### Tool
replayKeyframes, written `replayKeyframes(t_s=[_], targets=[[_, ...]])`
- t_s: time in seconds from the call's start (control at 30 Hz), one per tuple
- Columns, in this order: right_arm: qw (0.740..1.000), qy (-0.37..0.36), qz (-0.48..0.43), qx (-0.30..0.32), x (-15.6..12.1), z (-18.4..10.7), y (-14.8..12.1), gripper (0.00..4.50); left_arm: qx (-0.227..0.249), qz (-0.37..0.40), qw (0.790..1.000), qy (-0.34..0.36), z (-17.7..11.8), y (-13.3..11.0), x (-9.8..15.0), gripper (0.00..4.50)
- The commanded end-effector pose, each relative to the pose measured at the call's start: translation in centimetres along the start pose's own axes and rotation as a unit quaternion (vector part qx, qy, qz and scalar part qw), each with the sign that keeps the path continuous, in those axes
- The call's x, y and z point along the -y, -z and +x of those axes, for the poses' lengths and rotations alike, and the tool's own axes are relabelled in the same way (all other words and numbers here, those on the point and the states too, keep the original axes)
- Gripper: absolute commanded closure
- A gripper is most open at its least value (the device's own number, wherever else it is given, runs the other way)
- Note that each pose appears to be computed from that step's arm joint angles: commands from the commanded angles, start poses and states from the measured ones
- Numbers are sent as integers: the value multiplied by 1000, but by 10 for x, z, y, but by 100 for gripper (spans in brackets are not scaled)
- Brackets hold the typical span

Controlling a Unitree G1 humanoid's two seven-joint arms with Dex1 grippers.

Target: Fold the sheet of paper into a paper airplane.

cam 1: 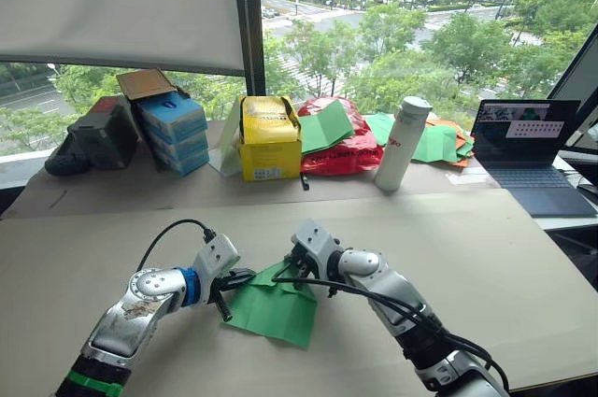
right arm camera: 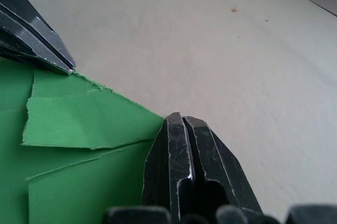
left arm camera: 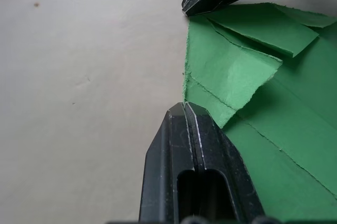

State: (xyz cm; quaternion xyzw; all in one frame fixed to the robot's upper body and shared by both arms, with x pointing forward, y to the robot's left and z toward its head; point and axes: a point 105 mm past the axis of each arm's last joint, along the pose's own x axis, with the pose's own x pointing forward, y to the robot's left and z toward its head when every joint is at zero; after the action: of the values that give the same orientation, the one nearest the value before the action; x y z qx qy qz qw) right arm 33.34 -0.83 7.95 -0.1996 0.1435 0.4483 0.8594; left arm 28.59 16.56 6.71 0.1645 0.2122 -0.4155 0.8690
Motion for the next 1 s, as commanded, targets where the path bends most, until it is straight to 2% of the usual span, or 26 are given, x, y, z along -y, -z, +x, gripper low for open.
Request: replayKeyframes(t_s=[0.03,0.2,0.33,0.4,0.53,0.63,0.77,0.87,1.0], targets=[[1000,1,7,-29,0,0,15,450,-71,-46,996,-6,-8,42,3,448],[1000,-2,3,-28,-1,1,14,450,-57,-41,997,-16,-9,34,-1,448],[1000,3,-2,-3,1,0,4,450,-17,-31,999,-19,-12,13,-6,448],[1000,7,-1,27,4,-4,-8,450,9,-29,999,-22,-15,-1,-11,448],[991,-11,5,137,2,-33,-47,450,78,-42,996,-21,-25,-36,-22,448],[986,-27,14,163,-1,-55,-53,450,105,-49,993,18,-27,-51,-15,448],[986,-59,25,157,-12,-75,-45,450,96,-44,993,59,-18,-50,-5,448],[987,-98,12,125,-26,-88,-28,450,80,-36,993,85,-6,-42,5,448],[986,-143,7,83,-44,-101,-9,450,50,-4,995,85,10,-29,7,448]])
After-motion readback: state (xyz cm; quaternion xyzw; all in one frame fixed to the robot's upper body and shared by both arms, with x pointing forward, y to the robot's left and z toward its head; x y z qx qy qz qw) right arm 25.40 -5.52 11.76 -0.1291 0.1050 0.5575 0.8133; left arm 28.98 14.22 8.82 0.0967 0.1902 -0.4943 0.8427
